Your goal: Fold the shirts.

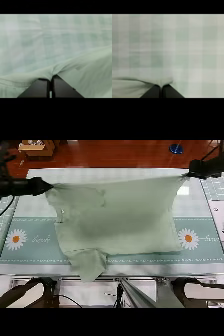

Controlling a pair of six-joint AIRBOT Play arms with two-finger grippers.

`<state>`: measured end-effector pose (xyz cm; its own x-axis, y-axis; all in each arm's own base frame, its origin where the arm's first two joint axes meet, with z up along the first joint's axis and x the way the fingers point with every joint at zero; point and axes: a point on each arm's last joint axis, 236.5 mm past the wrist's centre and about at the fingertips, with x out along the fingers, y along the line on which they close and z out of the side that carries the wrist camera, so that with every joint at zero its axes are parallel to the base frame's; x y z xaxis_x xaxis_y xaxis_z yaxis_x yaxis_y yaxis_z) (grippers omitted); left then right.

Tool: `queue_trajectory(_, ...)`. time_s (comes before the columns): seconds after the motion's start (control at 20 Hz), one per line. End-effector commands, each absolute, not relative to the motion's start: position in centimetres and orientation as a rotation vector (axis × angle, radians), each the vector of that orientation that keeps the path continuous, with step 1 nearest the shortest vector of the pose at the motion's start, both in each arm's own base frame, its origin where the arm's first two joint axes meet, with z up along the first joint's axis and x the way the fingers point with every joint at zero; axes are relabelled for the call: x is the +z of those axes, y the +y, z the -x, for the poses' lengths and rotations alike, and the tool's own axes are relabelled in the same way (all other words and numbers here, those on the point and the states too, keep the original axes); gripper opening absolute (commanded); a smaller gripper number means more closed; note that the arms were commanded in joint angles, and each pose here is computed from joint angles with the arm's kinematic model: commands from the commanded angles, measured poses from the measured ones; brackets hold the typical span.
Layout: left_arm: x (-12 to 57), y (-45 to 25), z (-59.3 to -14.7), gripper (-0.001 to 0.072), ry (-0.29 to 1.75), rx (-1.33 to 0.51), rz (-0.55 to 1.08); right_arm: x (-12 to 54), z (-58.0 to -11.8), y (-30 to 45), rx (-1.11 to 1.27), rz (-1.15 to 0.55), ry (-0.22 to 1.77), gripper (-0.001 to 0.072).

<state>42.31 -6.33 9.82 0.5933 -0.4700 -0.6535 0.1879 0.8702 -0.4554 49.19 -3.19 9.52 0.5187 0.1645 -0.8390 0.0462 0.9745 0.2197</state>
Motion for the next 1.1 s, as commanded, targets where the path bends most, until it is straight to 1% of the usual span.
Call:
queue_trajectory(0.0, 5.1, -6.4, -47.6, 0.0027, 0.833, -0.348, 0.32, 6.3, -53.1, -3.6, 0.056, -0.276, 0.97, 0.0025)
queue_trajectory(0.1, 2.2, -7.1, -48.4, 0.0027, 0.875, -0.343, 0.326, 3.6, -53.2, -3.6, 0.055, -0.286, 1.022, 0.0025)
queue_trajectory(0.25, -2.1, -8.0, -47.8, 0.0029, 0.982, -0.36, 0.349, 0.0, -52.8, -3.3, 0.062, -0.309, 1.109, 0.0026)
queue_trajectory(0.3, -2.9, -8.1, -47.5, 0.003, 1.009, -0.367, 0.355, -0.9, -52.6, -3.2, 0.064, -0.313, 1.132, 0.004)
queue_trajectory(0.35, -3.2, -8.1, -47.2, 0.0083, 1.025, -0.372, 0.36, -1.2, -52.5, -3.1, 0.068, -0.317, 1.145, 0.0138)
queue_trajectory(0.4, -2.8, -7.9, -47.1, 0.0223, 1.027, -0.378, 0.363, -1.0, -52.3, -3.1, 0.075, -0.312, 1.151, 0.0267)
queue_trajectory(0.45, -1.6, -7.3, -47.0, 0.0366, 1.029, -0.391, 0.368, 0.1, -52.1, -3.4, 0.095, -0.279, 1.146, 0.0361)
queue_trajectory(0.5, -0.1, -6.3, -46.9, 0.045, 1.031, -0.406, 0.369, 1.7, -51.5, -4.0, 0.109, -0.241, 1.147, 0.0398)
queue_trajectory(0.55, 2.0, -4.9, -46.3, 0.0456, 1.042, -0.426, 0.369, 3.6, -50.5, -4.9, 0.108, -0.202, 1.16, 0.0426)
queue_trajectory(0.6, 3.7, -3.1, -45.3, 0.0457, 1.073, -0.415, 0.397, 5.4, -48.6, -6.4, 0.091, -0.141, 1.2, 0.0493)
queue_trajectory(0.65, 4.9, -1.2, -43.8, 0.0457, 1.119, -0.389, 0.439, 7.0, -46.3, -8.1, 0.051, -0.116, 1.24, 0.0499)
queue_trajectory(0.75, 5.8, 1.7, -38.7, 0.0456, 1.234, -0.368, 0.502, 8.6, -42.2, -10.3, -0.019, -0.139, 1.314, 0.0498)
queue_trajectory(0.9, 4.4, 2.3, -31.6, 0.0457, 1.319, -0.335, 0.63, 6.9, -37.9, -11.2, -0.023, -0.284, 1.339, 0.0496)
queue_trajectory(1.0, 2.3, 0.3, -27.9, 0.0462, 1.334, -0.339, 0.744, 3.9, -34.9, -10.1, 0.033, -0.424, 1.356, 0.0497)
queue_trajectory(1.05, 0.9, -1.0, -26.2, 0.0491, 1.364, -0.345, 0.794, 2.5, -33.6, -9.6, 0.052, -0.494, 1.359, 0.0499)
